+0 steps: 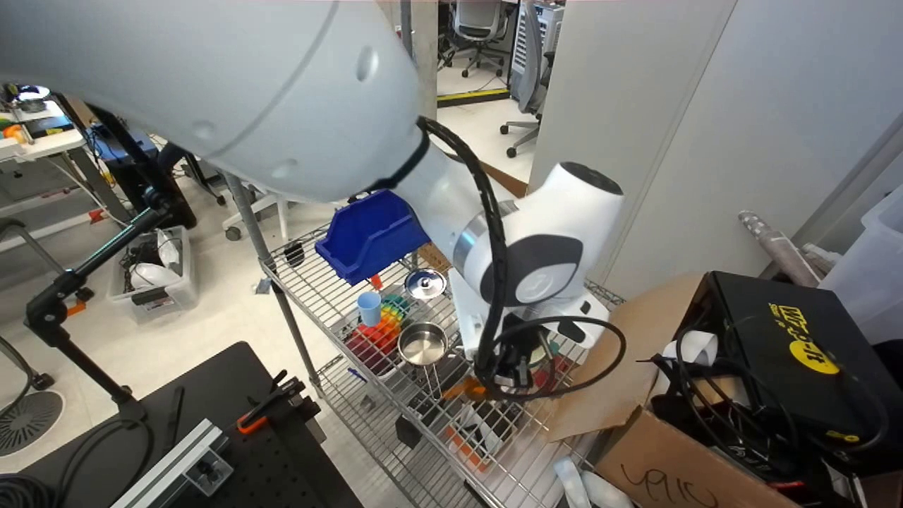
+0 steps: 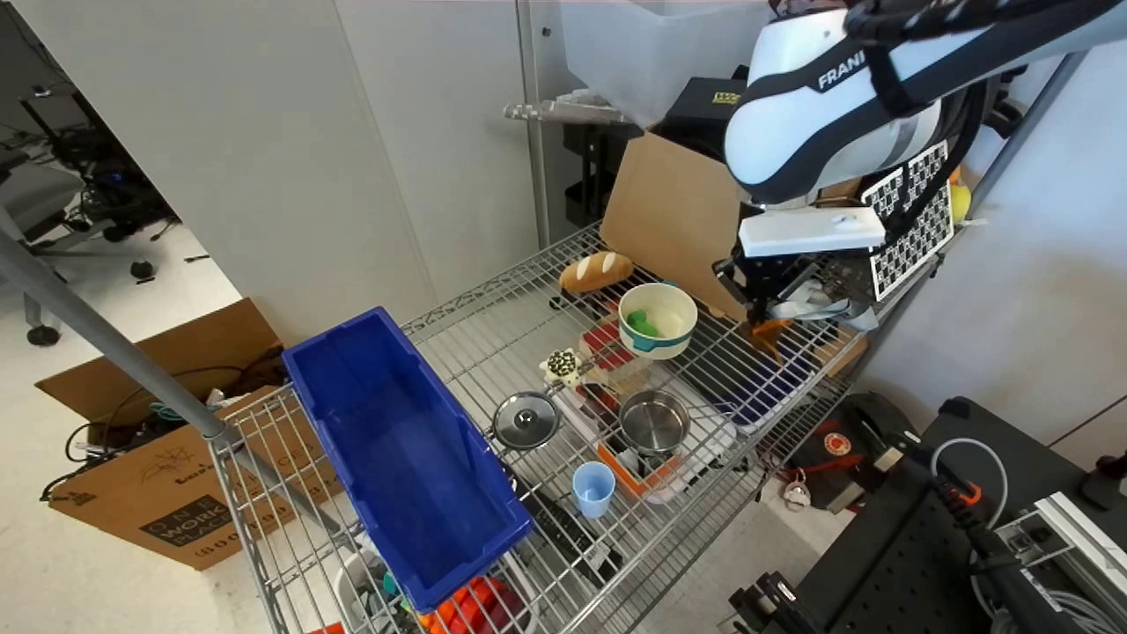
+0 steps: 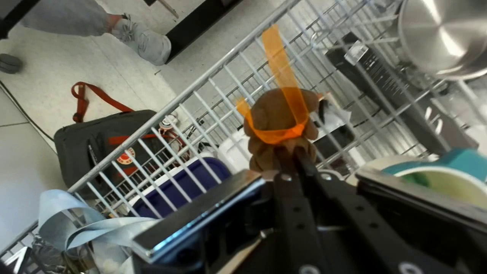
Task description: Move the doll to the left
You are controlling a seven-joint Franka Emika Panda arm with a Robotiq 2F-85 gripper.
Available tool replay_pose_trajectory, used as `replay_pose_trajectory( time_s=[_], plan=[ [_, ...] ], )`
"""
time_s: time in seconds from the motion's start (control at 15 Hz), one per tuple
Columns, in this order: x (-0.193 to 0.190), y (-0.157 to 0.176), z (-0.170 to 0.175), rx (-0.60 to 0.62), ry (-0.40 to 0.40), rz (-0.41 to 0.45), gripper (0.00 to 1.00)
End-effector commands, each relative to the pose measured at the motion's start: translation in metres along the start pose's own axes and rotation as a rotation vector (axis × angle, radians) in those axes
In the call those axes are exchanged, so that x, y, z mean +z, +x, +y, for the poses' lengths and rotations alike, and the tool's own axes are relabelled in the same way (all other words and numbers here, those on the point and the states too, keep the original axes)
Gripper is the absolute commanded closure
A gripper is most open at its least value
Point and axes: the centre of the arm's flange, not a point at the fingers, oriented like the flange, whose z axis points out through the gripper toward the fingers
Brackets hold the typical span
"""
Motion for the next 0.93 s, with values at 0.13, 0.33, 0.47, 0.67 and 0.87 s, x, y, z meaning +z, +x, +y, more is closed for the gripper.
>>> replay_pose_trajectory(
  time_s=[0.13, 0.33, 0.47, 0.67, 0.87],
  plan=[
    [-0.031, -0.131, -0.035, -0.254, 0.104, 0.000, 0.99],
    [-0.008, -0.172, -0.066, -0.317, 0.135, 0.015, 0.99],
    [0.009, -0.192, -0.086, -0.337, 0.185, 0.058, 0.99],
    [0.037, -0.203, -0.108, -0.317, 0.263, 0.126, 0.99],
    [0.058, -0.202, -0.120, -0.322, 0.305, 0.164, 0.99]
  ],
)
